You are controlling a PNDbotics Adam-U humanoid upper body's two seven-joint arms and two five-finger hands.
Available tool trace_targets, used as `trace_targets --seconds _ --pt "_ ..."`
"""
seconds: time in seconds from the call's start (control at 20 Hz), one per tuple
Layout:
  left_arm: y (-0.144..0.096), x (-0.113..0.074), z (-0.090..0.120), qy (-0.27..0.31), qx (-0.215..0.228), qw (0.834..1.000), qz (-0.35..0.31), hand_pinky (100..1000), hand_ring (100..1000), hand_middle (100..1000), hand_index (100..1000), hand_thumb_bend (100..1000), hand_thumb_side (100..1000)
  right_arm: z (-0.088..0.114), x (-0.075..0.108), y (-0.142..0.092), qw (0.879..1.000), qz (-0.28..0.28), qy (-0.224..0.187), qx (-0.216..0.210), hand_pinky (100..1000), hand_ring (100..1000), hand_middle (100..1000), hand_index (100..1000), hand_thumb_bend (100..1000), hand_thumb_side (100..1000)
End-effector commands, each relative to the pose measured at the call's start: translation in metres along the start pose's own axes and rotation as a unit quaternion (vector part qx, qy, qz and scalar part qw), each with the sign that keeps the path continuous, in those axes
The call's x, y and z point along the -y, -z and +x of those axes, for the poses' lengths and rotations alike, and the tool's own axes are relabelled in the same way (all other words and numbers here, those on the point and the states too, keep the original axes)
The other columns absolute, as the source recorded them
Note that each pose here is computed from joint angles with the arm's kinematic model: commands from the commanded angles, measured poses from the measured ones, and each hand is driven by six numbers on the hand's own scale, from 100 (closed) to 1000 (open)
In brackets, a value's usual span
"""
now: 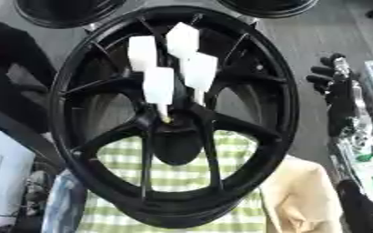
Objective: Pull the pin out of the wheel hub.
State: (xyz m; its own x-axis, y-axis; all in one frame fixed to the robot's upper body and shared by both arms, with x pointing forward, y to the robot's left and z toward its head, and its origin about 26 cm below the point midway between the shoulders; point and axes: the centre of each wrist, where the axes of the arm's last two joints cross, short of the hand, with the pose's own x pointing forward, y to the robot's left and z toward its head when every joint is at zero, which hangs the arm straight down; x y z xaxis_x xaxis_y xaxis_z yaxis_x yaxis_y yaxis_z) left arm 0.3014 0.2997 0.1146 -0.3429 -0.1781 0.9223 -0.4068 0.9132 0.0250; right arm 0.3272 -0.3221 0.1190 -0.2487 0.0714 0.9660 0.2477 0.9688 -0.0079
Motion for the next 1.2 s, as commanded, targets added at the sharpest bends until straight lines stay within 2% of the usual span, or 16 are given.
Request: trace_targets --seconds 0.05,0.25,0.45,0.55,0.7,0.8,0.95,1.1,1.2 --pt "0.003 -0.003 0.008 0.004 0.015 1.0 -0.002 797 788 714 759 298 728 0.042 0.006 0.012 0.997 0.029 -0.03 0.065 904 759 718 830 100 782" --pt "0.002 -0.005 0.007 0.01 0.013 1.0 -0.005 797 790 715 759 297 727 0.1 0.0 0.024 0.984 0.096 -0.053 0.142 913 784 754 856 100 740" --pt "0.002 -0.007 0.005 0.016 0.011 1.0 -0.008 797 791 715 759 296 726 0.154 -0.016 0.025 0.96 0.181 -0.08 0.199 916 795 764 859 100 717" --pt "0.002 -0.008 0.005 0.02 0.01 1.0 -0.01 797 793 716 759 296 726 0.181 -0.027 0.021 0.942 0.226 -0.096 0.227 913 796 766 857 100 690" --pt "0.001 -0.01 0.003 0.025 0.008 1.0 -0.014 797 793 716 759 296 726 0.215 -0.042 0.014 0.912 0.292 -0.132 0.254 907 799 768 856 100 632" --pt "0.001 -0.011 0.002 0.029 0.006 0.999 -0.016 797 794 716 759 296 728 0.23 -0.051 0.013 0.889 0.333 -0.169 0.265 905 805 773 859 100 596" --pt "0.001 -0.013 0.001 0.035 0.003 0.999 -0.02 797 794 717 759 295 729 0.248 -0.064 0.01 0.854 0.379 -0.221 0.28 901 806 776 861 100 574" --pt "0.001 -0.014 0.0 0.039 0.002 0.999 -0.024 797 795 717 759 293 730 0.259 -0.077 0.006 0.819 0.413 -0.275 0.287 888 805 782 870 100 609" --pt "0.001 -0.015 0.0 0.042 0.001 0.999 -0.026 797 796 718 759 293 732 0.263 -0.086 0.003 0.789 0.443 -0.315 0.286 874 796 782 869 100 613"
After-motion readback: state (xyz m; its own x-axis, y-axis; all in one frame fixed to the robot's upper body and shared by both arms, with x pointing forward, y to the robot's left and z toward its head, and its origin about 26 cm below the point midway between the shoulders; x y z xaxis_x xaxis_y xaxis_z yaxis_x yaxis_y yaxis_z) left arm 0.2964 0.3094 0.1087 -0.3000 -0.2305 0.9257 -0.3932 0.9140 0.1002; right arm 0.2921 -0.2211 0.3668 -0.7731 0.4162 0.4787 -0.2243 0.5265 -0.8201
